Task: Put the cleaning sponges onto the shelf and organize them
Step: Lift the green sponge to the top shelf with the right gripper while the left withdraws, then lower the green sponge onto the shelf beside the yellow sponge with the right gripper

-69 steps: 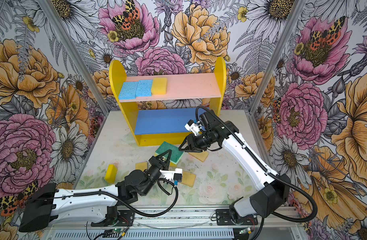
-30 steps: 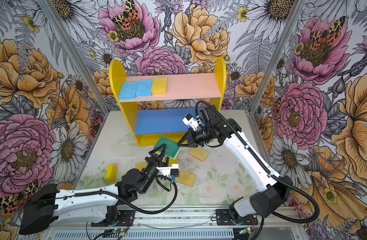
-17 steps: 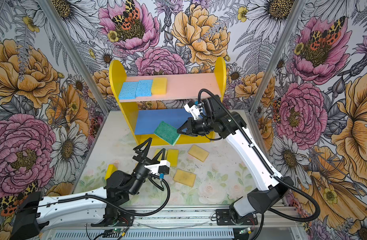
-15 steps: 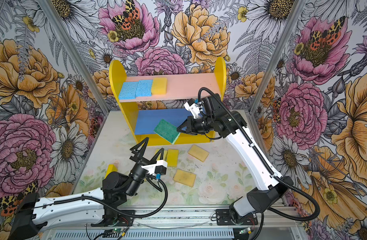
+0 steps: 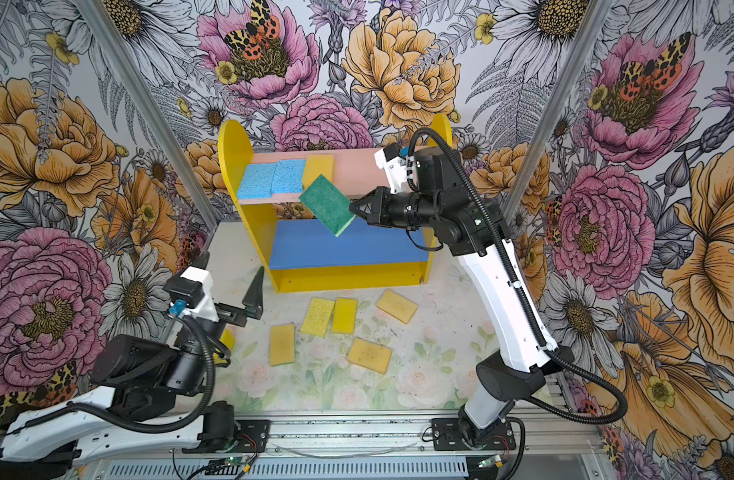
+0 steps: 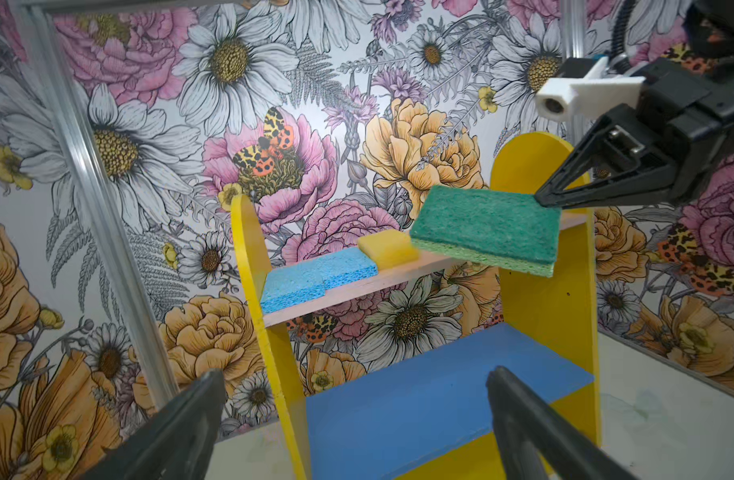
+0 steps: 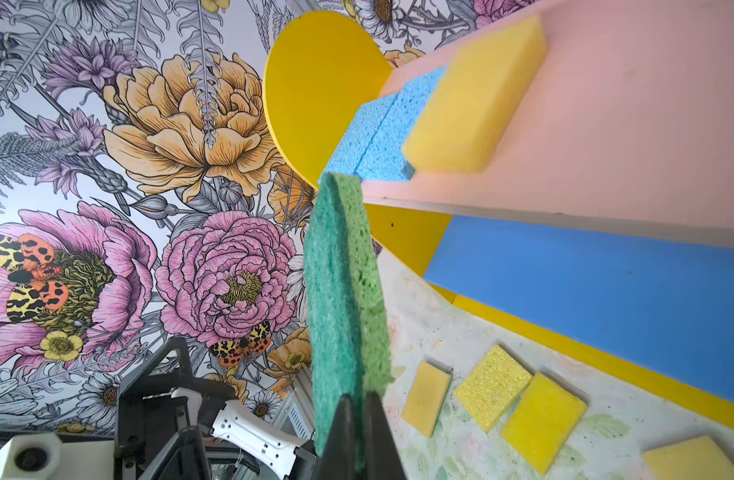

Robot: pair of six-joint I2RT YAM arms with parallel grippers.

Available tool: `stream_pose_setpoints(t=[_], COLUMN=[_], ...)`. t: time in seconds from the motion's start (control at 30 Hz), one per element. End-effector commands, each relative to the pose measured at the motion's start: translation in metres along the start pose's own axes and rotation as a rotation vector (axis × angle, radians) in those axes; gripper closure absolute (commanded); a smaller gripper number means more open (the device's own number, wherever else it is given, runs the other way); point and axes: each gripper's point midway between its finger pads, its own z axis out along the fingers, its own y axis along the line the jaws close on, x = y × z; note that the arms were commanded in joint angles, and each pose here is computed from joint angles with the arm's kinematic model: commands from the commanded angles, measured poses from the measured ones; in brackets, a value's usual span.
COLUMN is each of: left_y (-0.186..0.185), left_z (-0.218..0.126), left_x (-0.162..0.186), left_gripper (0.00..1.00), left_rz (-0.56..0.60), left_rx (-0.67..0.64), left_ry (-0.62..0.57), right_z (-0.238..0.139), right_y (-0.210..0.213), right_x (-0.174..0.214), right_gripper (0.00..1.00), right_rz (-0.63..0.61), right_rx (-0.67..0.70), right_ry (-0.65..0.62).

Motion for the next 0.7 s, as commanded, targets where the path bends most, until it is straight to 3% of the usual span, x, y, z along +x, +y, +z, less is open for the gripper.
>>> stream_pose_setpoints(t=[0.0,0.2,0.37,0.5,0.67], left_y=[0.006,-0.009,-0.020,-0.006,0.010], left_z=[-0.003,0.013,0.032,0.035,0.026], left_x=[0.039,0.089,0.151,0.176,0.187], left_gripper=[0.01,0.01,0.01,0.01,0.01], left_rz=[-0.194,-0.284,-0.407,-0.558,-0.612], left_rx=[0.013,0.090,0.141,0.129,0.107], left_ry=[0.196,0.488,0.755,0.828,0.833], right_z=[-0.003,0.016,0.029,0.038,0.051], right_y=[-0.013,-0.050,-0.084,-0.104,-0.116], right_x=[-0.038,-0.080,-0.099,-0.106,-0.108], right_gripper=[1.00,1.00,1.00,1.00,1.00], right_rz=[0.055,0.171,0.245,0.293,0.344], right_rx=[0.083,0.179,0.253,0.277,0.284], right_ry=[-0.142,-0.279,-0.355,-0.381,-0.393])
